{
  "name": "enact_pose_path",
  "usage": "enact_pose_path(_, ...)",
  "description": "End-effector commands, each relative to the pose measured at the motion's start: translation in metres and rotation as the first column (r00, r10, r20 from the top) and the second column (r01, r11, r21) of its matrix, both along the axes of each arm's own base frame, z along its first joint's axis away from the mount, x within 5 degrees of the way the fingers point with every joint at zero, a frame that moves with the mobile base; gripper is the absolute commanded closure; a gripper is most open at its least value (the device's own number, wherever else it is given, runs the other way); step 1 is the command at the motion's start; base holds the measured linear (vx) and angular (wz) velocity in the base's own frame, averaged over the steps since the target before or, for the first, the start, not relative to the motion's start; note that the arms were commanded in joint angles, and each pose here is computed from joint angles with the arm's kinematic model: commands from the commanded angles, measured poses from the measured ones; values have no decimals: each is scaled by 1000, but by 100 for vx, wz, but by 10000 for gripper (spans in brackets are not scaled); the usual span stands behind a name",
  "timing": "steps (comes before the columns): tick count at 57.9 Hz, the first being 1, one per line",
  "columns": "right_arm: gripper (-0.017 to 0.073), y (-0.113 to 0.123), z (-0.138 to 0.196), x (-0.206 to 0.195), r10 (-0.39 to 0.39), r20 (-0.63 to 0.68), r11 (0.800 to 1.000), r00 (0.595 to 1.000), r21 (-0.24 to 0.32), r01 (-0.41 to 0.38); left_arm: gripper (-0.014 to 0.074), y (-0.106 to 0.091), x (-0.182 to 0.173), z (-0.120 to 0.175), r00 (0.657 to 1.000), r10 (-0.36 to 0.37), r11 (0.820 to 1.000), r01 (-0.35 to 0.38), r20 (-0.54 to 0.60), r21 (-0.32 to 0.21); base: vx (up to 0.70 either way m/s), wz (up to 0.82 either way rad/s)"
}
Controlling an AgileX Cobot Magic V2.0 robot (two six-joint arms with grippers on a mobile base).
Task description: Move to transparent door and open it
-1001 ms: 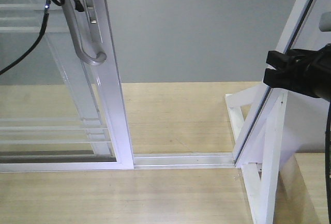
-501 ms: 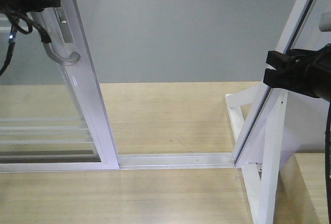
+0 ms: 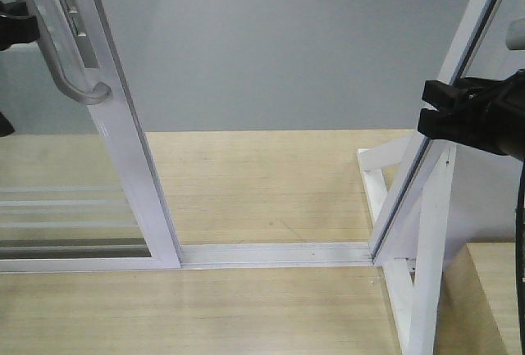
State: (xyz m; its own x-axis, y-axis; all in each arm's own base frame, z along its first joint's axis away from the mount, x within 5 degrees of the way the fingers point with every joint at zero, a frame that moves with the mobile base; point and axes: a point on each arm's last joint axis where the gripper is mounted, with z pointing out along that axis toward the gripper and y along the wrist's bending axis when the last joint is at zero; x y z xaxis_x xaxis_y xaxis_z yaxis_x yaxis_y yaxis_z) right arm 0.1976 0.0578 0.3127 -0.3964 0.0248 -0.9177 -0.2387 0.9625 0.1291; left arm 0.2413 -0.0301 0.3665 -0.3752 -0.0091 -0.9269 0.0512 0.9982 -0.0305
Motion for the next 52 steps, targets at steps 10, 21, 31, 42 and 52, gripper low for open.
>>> enact_pose_path(10, 271, -1, 19, 1, -11, 117, 1000, 993, 24, 9, 144, 5, -29, 22, 999, 17, 999, -15, 52, -30, 0, 0)
enact_pose_path(21, 271, -1, 19, 1, -11, 117, 1000, 993, 24, 9, 245, 11, -41, 26, 998, 32, 999, -34, 55, 30, 0, 0)
enact_pose_path(31, 271, -1, 19, 1, -11, 117, 1000, 993, 24, 9, 522, 11, -57, 28, 996, 26, 1000, -26, 85, 1, 0, 0)
enact_pose_path(42, 271, -1, 19, 1, -11, 117, 1000, 993, 24, 9, 600, 14, -94, 15, 979, -20, 1000, 22, 204, -5, 0, 0)
enact_pose_path(52, 271, -1, 19, 1, -11, 117, 1000, 993, 24, 9, 598, 13, -126, -22, 926, -161, 971, 88, 341, 221, 0, 0)
